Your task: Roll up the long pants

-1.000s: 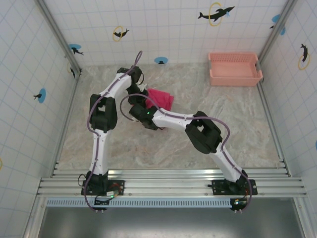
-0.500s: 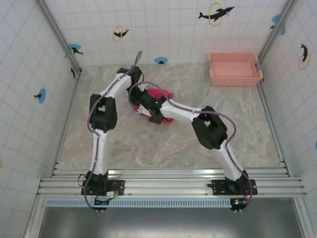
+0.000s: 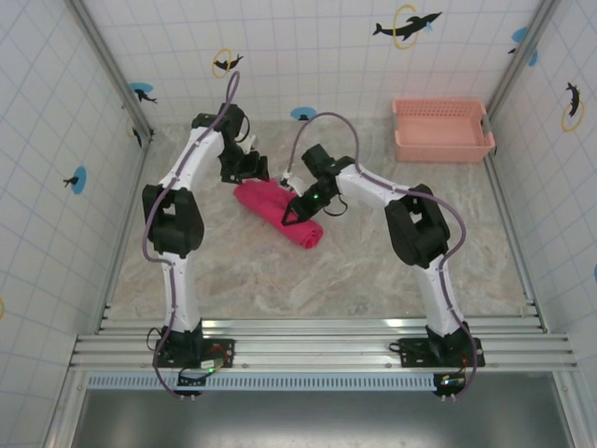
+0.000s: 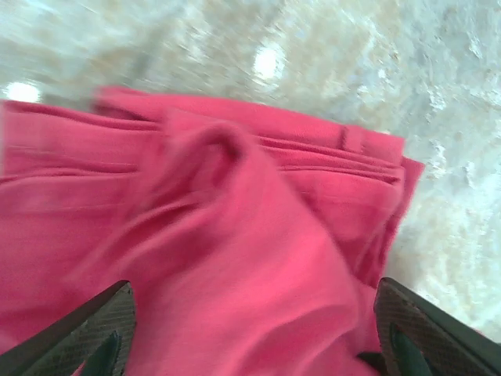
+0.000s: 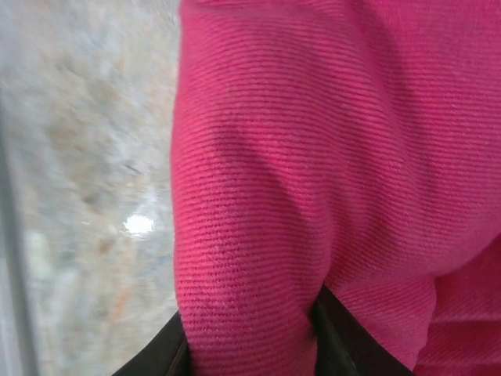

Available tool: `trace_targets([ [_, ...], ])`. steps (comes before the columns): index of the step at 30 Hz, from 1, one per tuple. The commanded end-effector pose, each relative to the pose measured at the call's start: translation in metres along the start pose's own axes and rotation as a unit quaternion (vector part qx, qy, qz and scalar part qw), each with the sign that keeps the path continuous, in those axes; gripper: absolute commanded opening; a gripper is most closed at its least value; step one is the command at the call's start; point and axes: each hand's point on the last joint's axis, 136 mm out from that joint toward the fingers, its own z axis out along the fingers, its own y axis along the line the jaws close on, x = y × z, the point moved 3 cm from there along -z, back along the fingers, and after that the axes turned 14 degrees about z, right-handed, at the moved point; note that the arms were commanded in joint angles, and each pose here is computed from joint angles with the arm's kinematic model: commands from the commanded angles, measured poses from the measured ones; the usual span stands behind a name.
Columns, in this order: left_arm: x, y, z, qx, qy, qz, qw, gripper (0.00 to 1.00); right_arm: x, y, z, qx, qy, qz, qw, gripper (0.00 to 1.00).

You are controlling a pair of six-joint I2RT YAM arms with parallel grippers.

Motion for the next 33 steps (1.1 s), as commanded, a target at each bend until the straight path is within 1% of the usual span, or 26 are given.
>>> trace_targets([
  [1, 0.01, 0.008, -0.026, -0.046, -0.006, 0.01, 0.999, 0.91, -0.004, -0.021, -0.008, -0.068, -0.001, 0.168, 0.983, 0.16],
  [2, 0.012, 0.008, -0.028, -0.046, -0.005, 0.009, 0.999, 0.91, -0.006, -0.03, -0.007, -0.065, -0.005, 0.189, 0.98, 0.16],
  [5, 0.022, 0.007, -0.029, -0.05, 0.002, 0.01, 0.999, 0.91, -0.016, -0.042, -0.008, -0.098, -0.025, 0.231, 0.968, 0.16],
  [6, 0.025, 0.008, -0.028, -0.051, 0.006, 0.009, 0.999, 0.91, -0.016, -0.053, -0.001, -0.105, -0.023, 0.256, 0.961, 0.16],
  [7, 0.028, 0.007, -0.025, -0.049, 0.007, 0.009, 0.999, 0.91, -0.017, -0.056, 0.002, -0.122, -0.022, 0.274, 0.954, 0.16],
  [8, 0.03, 0.005, -0.022, -0.04, 0.008, 0.007, 0.999, 0.92, -0.021, -0.059, 0.005, -0.134, -0.027, 0.278, 0.951, 0.16],
  [9, 0.033, 0.005, -0.018, -0.034, 0.013, -0.001, 0.999, 0.92, -0.019, -0.065, 0.008, -0.13, -0.025, 0.288, 0.948, 0.16],
  [10, 0.036, 0.004, -0.013, -0.029, 0.019, -0.008, 0.999, 0.93, -0.017, -0.07, 0.011, -0.13, -0.022, 0.294, 0.947, 0.16],
  [11, 0.037, 0.001, -0.008, -0.017, 0.02, -0.013, 1.0, 0.97, -0.015, -0.074, 0.014, -0.132, -0.021, 0.299, 0.945, 0.16],
  [15, 0.039, -0.009, 0.016, 0.037, 0.013, -0.061, 0.997, 0.97, -0.006, -0.095, 0.024, -0.126, -0.024, 0.328, 0.936, 0.16],
  [19, 0.037, -0.01, 0.04, 0.061, -0.01, -0.115, 0.991, 0.97, 0.0, -0.104, 0.027, -0.126, -0.023, 0.337, 0.933, 0.16],
  [23, 0.018, -0.016, 0.054, 0.11, -0.058, -0.146, 0.981, 0.98, 0.006, -0.107, 0.031, -0.129, -0.015, 0.34, 0.931, 0.16],
  [26, -0.005, -0.023, 0.049, 0.146, -0.111, -0.154, 0.971, 0.97, 0.01, -0.111, 0.032, -0.129, -0.01, 0.344, 0.93, 0.16],
  [29, -0.024, -0.027, 0.045, 0.176, -0.148, -0.155, 0.961, 0.98, 0.012, -0.116, 0.034, -0.131, -0.007, 0.352, 0.927, 0.16],
  [32, -0.034, -0.03, 0.051, 0.199, -0.157, -0.16, 0.954, 0.97, 0.014, -0.122, 0.035, -0.132, -0.005, 0.36, 0.923, 0.16],
  [33, -0.036, -0.031, 0.055, 0.201, -0.151, -0.165, 0.954, 0.97, 0.014, -0.125, 0.036, -0.133, -0.005, 0.363, 0.922, 0.16],
])
